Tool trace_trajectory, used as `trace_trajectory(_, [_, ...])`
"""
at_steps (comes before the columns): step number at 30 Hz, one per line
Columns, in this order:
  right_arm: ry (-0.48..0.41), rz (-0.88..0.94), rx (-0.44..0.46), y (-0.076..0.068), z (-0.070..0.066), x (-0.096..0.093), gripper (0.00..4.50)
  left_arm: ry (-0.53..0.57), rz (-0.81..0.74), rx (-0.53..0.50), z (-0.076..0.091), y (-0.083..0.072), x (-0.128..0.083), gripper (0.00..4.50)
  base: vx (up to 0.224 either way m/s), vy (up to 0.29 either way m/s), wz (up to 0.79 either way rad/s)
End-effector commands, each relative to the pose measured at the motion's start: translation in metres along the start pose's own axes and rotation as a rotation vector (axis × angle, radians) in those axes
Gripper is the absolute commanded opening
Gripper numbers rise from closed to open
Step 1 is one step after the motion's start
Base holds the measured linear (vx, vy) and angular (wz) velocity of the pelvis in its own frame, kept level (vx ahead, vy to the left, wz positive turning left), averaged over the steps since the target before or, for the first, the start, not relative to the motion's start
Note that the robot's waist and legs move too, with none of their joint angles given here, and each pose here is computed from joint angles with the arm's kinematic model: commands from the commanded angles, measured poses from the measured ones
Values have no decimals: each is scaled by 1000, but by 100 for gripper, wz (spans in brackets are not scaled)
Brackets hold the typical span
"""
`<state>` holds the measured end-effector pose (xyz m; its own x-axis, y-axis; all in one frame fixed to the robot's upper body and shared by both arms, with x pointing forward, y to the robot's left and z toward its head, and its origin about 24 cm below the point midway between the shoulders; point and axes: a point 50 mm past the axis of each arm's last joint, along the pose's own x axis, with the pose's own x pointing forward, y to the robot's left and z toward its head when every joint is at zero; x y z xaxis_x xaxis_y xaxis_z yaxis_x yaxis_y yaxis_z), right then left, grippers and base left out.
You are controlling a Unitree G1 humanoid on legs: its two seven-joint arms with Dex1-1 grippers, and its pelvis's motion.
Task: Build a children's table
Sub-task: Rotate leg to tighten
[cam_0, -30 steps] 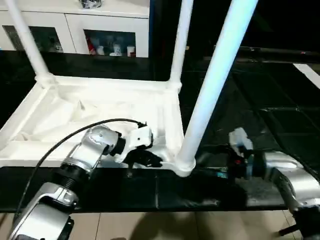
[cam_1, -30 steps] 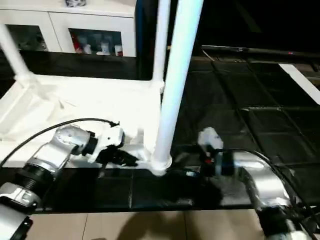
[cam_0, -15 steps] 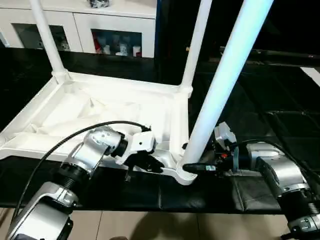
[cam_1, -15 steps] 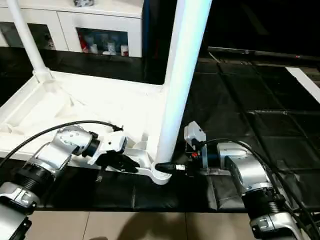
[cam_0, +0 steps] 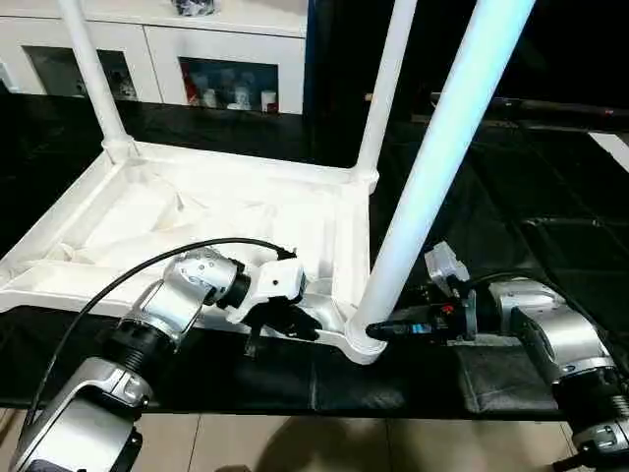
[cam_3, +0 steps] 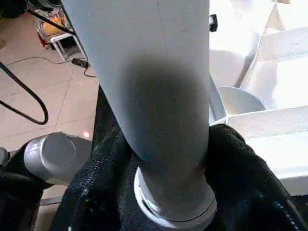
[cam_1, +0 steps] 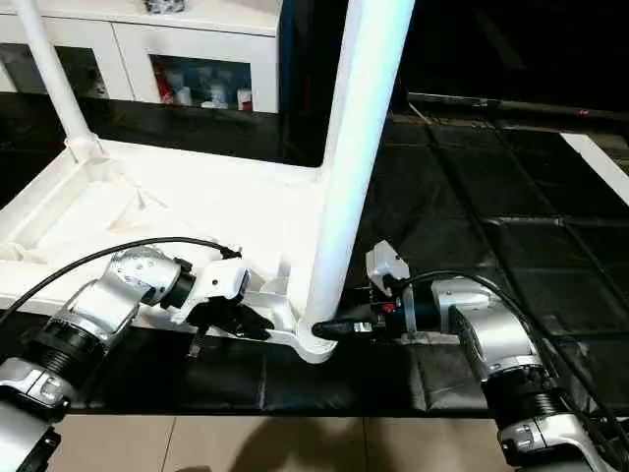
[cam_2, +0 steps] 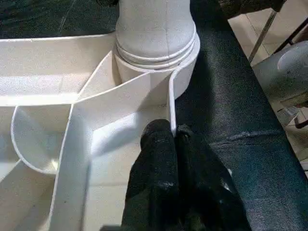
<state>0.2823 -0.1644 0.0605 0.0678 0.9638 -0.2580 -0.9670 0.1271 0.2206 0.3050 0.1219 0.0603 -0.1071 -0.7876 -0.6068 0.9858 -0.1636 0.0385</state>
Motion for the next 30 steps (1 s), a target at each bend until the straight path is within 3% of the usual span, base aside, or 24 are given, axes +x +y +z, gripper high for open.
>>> trace_trajectory(1, [-13, 25, 18, 4, -2, 2, 203, 47, -32, 2, -3, -2, 5, 0, 0, 0, 0])
trace_trajectory(12, [-35, 50, 60, 15, -12, 10, 198, 24, 21, -39, -4, 1, 7, 0, 0, 0, 0])
trace_trajectory(18, [-99, -100, 130, 16, -26, 30, 198, -54, 155, -130, 5, 15, 15, 0, 0, 0, 0])
trace_trajectory(22, [-127, -277, 208, 6, -31, 49, 197, -87, 235, -171, 12, 24, 19, 0, 0, 0, 0])
trace_trajectory(28, [-172, -492, 312, -11, -27, 80, 196, -109, 349, -236, 21, 34, 25, 0, -11, 16, -8])
trace_trajectory(30, [-168, -688, 367, -29, -21, 97, 196, -129, 428, -280, 28, 41, 30, 0, 0, 0, 0])
